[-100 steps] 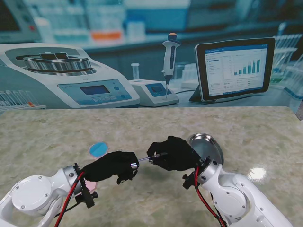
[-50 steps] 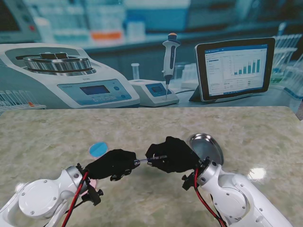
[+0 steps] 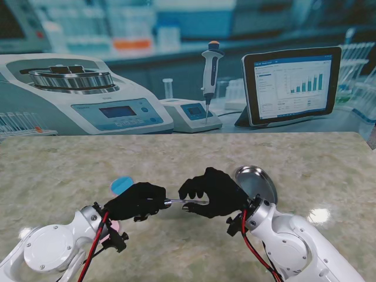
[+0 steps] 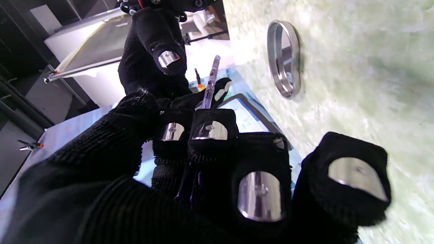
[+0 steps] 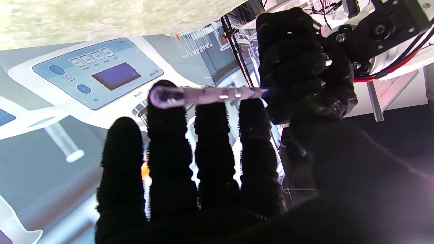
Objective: Line a culture dish with filter paper and press it flat with a glass rod
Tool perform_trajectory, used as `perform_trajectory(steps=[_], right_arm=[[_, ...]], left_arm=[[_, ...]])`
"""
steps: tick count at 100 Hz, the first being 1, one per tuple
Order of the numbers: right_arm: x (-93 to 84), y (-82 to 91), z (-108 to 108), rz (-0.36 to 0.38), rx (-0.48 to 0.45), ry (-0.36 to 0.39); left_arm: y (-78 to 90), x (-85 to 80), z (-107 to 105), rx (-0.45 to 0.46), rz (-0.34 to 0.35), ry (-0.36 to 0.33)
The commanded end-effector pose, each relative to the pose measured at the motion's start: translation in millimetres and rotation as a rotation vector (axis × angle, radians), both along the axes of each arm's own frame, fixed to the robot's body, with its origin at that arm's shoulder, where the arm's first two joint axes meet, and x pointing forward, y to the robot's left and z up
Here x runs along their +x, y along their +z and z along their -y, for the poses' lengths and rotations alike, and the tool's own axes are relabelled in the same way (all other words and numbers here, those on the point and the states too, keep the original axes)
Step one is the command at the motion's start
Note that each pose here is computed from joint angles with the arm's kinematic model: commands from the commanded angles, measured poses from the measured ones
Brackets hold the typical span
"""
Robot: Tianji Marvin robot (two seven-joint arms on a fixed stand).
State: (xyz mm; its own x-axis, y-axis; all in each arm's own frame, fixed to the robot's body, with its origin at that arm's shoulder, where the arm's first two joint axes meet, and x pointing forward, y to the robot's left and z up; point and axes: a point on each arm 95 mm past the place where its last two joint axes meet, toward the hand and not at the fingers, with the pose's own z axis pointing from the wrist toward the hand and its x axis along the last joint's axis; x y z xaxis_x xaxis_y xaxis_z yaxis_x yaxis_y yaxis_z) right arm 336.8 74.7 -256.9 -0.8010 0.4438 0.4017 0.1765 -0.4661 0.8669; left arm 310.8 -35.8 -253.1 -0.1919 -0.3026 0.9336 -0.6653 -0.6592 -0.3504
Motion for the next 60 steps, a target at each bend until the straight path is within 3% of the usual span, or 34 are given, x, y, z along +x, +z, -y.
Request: perform_trajectory(steps=[1, 31, 60], right_arm=[[-3.3, 1.9, -1, 0.006, -0.001, 0.007], [-7.3, 5.1, 4, -0.003, -0.032, -0.020], [-18.4, 3.1, 23, -0.026, -0.040, -0.135]], left_arm=[[1.1, -1.4, 0, -0.008, -0.006, 0.001], [5.2, 0.2, -4, -0.041, -0.015, 0.029], [7.1, 5.8, -15, -0.011, 0.026, 0.078]])
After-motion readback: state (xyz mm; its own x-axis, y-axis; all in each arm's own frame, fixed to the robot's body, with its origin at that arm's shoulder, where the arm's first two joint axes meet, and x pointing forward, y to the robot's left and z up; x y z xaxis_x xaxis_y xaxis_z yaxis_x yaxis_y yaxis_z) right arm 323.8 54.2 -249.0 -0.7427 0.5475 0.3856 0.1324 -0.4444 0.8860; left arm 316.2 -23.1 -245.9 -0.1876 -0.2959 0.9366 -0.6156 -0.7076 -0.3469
